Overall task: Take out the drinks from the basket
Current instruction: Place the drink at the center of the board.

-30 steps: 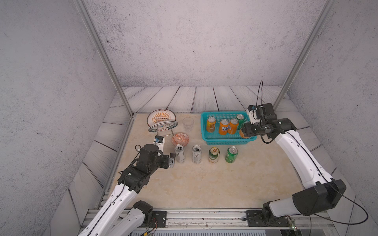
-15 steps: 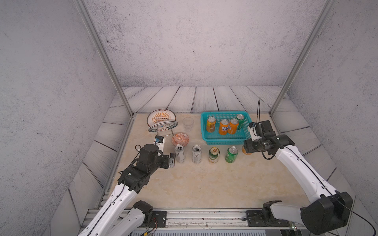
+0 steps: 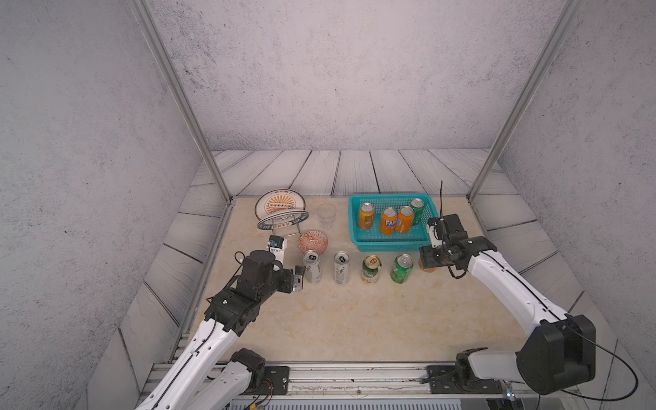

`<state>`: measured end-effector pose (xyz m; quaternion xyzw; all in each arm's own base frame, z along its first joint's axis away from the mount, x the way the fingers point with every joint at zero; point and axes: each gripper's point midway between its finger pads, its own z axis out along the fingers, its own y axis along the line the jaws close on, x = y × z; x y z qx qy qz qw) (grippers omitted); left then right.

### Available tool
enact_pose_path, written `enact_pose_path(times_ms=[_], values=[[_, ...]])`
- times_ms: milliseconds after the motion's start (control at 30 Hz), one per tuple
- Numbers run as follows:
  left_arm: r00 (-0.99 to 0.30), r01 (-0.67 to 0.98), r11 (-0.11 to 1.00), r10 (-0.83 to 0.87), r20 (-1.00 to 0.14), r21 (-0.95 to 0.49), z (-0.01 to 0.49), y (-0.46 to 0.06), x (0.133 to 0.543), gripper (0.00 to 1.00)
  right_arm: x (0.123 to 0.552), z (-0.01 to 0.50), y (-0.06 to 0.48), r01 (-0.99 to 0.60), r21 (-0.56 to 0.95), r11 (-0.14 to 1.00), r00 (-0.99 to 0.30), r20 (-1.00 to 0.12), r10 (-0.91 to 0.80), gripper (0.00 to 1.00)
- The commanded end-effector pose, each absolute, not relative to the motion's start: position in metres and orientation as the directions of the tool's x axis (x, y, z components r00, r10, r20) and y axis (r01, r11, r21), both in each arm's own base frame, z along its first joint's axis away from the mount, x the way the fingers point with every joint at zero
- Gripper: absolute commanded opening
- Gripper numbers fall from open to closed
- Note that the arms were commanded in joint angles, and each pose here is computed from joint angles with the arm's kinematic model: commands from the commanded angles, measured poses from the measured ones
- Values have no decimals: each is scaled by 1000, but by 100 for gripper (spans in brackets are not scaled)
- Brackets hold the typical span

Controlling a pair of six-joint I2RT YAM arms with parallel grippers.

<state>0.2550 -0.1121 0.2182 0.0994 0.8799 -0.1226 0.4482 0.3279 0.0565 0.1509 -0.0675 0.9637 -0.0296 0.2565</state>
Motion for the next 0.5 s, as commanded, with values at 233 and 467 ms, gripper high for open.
enact_pose_path(times_ms=[233,467], values=[[-582,270,955,59,-811,-125,216,-109,257,99,350,130,56,-65,-78,995,-859,-504,-95,64],[-584,272,954,60,-809,-126,215,-110,257,99,348,111,54,-53,-66,996,-880,-469,-78,64]])
